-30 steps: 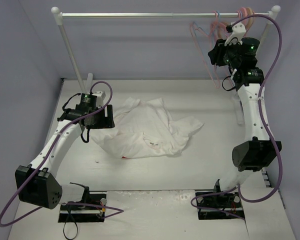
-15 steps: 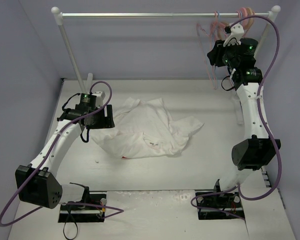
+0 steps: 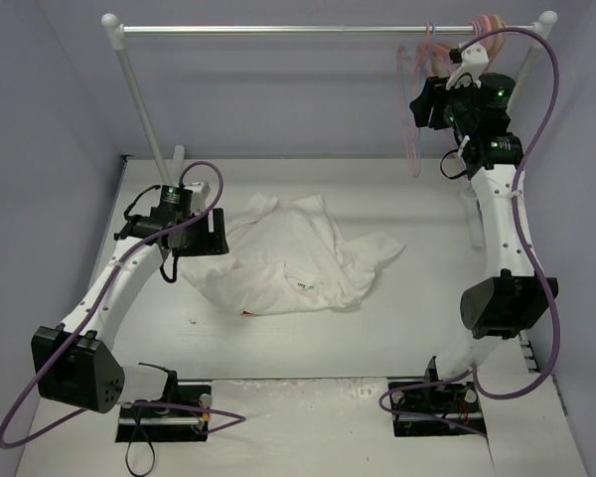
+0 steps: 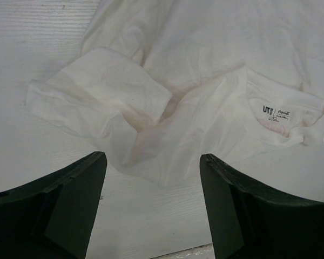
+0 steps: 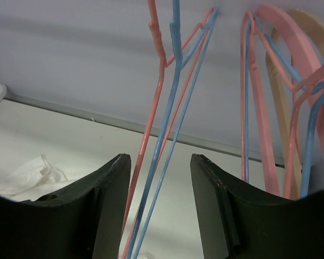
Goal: Place the t-shirt on the hanger
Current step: Grab a hanger with the right arm
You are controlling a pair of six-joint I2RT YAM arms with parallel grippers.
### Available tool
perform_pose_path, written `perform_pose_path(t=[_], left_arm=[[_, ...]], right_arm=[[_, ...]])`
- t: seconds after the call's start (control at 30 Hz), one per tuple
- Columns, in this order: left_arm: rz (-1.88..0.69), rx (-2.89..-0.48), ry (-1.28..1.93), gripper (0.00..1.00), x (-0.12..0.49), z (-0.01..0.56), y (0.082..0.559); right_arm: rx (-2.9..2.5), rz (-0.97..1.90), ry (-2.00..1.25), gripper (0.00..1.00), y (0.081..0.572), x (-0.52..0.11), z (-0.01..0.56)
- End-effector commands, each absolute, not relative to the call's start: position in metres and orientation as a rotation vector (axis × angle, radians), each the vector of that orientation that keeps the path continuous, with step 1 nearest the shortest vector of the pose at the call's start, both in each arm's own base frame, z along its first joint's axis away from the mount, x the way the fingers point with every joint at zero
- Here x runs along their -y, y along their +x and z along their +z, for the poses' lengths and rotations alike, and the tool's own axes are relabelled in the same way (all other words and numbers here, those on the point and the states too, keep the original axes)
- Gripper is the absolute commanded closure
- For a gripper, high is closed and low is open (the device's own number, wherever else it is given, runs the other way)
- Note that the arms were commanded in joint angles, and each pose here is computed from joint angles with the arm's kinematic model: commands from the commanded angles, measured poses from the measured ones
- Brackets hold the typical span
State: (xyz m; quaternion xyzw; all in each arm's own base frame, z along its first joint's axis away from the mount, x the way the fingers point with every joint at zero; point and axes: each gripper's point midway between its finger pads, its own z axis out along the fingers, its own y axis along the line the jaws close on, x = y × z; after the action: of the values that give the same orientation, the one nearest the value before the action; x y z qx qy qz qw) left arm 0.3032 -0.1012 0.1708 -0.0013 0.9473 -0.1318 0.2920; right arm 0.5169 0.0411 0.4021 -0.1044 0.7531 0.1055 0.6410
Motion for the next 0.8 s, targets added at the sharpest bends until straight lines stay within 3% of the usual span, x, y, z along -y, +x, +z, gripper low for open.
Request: perform_pose_path(t=[0.0, 0.33, 0.77], left_arm=[[-0.380, -2.459, -0.016, 0.30, 0.104, 0.185, 0.315], [-0.388, -2.466, -0.013, 0.30, 0.105, 0.184, 0.315], [-0.396, -2.473, -0.008, 0.30, 0.107, 0.183, 0.314]], right_arm=[[-1.498, 0.201, -0.242, 0.51, 0.497, -0.041, 0.481], [-1.436, 0.247, -0.268, 0.58, 0.479, -0.071, 0.497], [-1.534, 0.188, -0.186, 0.60, 0.506, -0.070, 0.454]])
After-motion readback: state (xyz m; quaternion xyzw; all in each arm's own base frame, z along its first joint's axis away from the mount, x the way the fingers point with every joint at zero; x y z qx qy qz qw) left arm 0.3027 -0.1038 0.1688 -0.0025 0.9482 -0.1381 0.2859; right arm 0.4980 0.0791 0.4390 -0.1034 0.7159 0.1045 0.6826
